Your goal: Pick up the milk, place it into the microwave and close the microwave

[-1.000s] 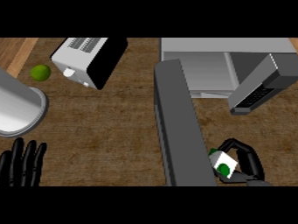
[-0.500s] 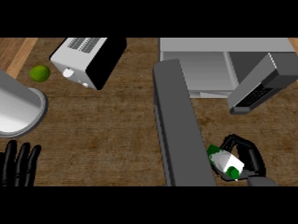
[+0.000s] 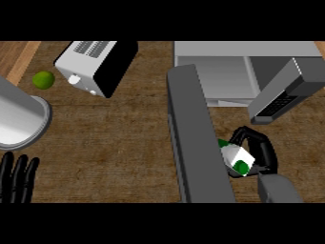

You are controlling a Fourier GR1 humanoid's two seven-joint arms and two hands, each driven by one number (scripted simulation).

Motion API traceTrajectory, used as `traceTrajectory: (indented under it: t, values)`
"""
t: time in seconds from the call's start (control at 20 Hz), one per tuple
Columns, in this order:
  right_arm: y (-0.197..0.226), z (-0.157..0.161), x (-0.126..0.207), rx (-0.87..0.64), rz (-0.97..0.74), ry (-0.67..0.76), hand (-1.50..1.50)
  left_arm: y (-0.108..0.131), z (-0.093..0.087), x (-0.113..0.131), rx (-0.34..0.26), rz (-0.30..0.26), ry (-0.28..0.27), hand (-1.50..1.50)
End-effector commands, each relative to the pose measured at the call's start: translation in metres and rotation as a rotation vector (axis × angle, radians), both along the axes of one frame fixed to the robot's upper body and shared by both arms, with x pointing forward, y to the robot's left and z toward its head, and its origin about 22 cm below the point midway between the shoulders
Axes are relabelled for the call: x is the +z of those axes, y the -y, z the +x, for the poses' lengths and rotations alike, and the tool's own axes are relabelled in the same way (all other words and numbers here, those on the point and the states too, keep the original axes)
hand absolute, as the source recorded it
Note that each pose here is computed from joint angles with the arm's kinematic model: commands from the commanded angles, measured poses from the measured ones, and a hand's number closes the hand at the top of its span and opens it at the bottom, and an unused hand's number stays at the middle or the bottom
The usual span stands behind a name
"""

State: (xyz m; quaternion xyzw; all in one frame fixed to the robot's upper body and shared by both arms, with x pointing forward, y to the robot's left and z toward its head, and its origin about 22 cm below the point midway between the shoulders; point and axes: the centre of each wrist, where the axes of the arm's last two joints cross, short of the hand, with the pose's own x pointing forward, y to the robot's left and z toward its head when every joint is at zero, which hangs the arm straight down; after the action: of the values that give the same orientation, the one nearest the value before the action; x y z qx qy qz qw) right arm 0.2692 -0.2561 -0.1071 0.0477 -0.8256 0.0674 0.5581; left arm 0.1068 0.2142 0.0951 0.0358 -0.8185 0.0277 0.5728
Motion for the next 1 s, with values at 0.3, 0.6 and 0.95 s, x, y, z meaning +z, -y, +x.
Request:
traceTrajectory:
  t: [0.3,0.6,0.95]
  values:
    - [-0.074,0.071,0.055,-0.124,-0.178,-0.023,1.50,-0.015,-0.002,-0.016,-0.006,0.028,-0.009,-1.50]
    - [-0.036,0.115,0.074,-0.191,-0.288,-0.057,1.50,-0.014,0.000,0.003,-0.041,0.007,0.003,-1.50]
    - [-0.028,0.135,0.087,-0.301,-0.379,-0.064,1.50,-0.012,0.007,-0.007,-0.055,0.000,0.003,-1.50]
